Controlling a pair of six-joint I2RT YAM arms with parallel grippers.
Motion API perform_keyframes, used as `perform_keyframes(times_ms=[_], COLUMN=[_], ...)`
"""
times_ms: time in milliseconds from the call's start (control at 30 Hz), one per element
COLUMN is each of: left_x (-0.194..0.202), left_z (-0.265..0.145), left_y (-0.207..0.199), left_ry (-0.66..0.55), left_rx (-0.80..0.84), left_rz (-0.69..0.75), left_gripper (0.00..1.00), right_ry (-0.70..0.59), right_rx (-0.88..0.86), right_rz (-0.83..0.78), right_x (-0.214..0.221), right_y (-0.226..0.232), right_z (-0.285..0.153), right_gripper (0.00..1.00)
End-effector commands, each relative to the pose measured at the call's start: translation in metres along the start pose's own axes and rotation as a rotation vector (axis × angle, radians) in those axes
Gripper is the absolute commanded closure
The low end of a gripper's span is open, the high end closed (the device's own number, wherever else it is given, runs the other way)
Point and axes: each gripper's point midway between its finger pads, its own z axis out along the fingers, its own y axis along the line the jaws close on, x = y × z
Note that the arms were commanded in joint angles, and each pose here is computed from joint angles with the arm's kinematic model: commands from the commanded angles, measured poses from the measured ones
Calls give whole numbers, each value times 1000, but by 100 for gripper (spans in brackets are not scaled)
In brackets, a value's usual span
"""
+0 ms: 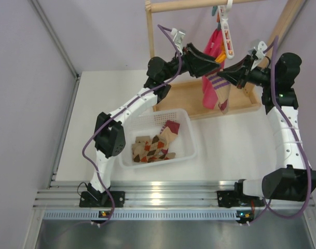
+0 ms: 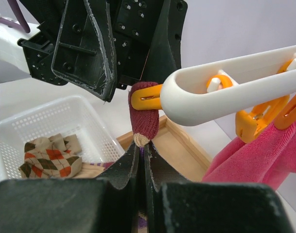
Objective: Clip the socks to the hanger
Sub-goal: Clamp the sock onto the hanger.
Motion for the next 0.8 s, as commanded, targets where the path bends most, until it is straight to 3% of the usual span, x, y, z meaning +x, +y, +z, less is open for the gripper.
perform_keyframes(times_ms=[0, 33, 200, 300, 400, 433, 533, 633, 767], left_x=[-19, -19, -19, -18, -18, -18, -22, -24, -26], left_z=[3, 3, 1, 1, -1, -2, -5, -10, -15], left_y=[-24, -22, -10, -8, -10, -11, -12, -10, -10], left_ry=[-24, -21, -27, -22, -18, -13, -11, -6, 7], left_rx=[55, 51, 10, 10, 15, 17, 16, 9, 10], left_rz=[56, 56, 58, 57, 60, 62, 67, 67, 64], left_gripper=[40, 40, 68, 79, 89, 95, 100, 100, 100], right_ry=[-24, -21, -18, -16, -16, -11, -10, -27, -61], right_rx=[9, 10, 20, 32, 45, 51, 82, 94, 121], right_rz=[-85, -76, -65, -60, -55, -46, -16, 28, -47], right_x=[-19, -15, -10, -7, -6, -5, -3, -3, -12], right_y=[-4, -4, 1, 4, 5, 4, -2, -8, -22], right_z=[-3, -3, -6, -8, -9, -10, -18, -28, -31], right_gripper=[100, 100, 100, 100, 74, 61, 52, 50, 50])
